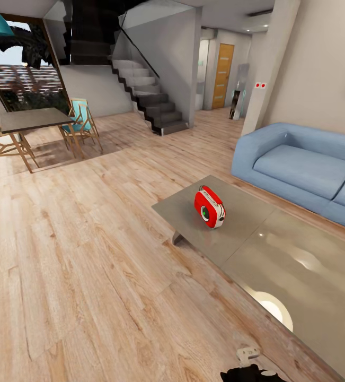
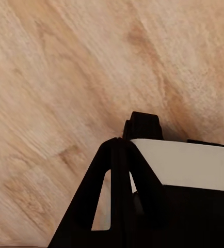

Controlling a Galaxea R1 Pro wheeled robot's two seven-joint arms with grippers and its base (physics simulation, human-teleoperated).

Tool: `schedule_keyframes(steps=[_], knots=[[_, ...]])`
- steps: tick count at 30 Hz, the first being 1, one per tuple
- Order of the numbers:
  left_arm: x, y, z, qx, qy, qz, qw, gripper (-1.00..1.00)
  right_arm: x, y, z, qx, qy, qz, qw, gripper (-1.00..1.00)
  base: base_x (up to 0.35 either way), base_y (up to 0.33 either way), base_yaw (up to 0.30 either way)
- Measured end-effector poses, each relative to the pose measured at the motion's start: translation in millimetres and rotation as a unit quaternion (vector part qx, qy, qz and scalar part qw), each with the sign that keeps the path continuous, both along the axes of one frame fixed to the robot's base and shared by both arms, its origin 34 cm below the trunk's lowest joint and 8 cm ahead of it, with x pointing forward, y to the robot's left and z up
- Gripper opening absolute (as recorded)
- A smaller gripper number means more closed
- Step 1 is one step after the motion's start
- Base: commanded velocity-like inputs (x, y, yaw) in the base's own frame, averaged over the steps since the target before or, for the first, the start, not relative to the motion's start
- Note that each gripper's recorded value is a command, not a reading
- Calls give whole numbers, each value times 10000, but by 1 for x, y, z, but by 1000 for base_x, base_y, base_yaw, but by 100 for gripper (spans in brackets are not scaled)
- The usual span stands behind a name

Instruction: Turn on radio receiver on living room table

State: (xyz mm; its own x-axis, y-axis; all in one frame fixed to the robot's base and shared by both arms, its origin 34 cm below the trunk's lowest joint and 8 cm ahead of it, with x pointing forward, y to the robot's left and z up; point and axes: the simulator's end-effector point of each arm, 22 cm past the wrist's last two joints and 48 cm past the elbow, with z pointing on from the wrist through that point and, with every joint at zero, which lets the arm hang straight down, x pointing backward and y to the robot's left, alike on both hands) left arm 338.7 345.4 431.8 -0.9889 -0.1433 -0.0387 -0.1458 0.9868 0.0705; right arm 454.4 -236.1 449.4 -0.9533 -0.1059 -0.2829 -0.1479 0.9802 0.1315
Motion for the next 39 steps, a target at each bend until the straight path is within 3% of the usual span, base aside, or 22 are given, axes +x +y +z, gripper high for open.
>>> schedule_keyframes(steps=[6, 20, 39], knots=[[-14, -10, -2, -70, 123, 4, 9999, -100, -1, 1, 0, 7, 14, 4, 10000, 100, 0, 0, 0], [-34, -14, -4, -89, 264, 8, 9996, -100, -1, 0, 0, 0, 21, 7, 10000, 100, 0, 0, 0], [-27, -18, -1, -120, 167, 5, 9998, -100, 6, 0, 6, -5, -78, 5, 10000, 100, 0, 0, 0]])
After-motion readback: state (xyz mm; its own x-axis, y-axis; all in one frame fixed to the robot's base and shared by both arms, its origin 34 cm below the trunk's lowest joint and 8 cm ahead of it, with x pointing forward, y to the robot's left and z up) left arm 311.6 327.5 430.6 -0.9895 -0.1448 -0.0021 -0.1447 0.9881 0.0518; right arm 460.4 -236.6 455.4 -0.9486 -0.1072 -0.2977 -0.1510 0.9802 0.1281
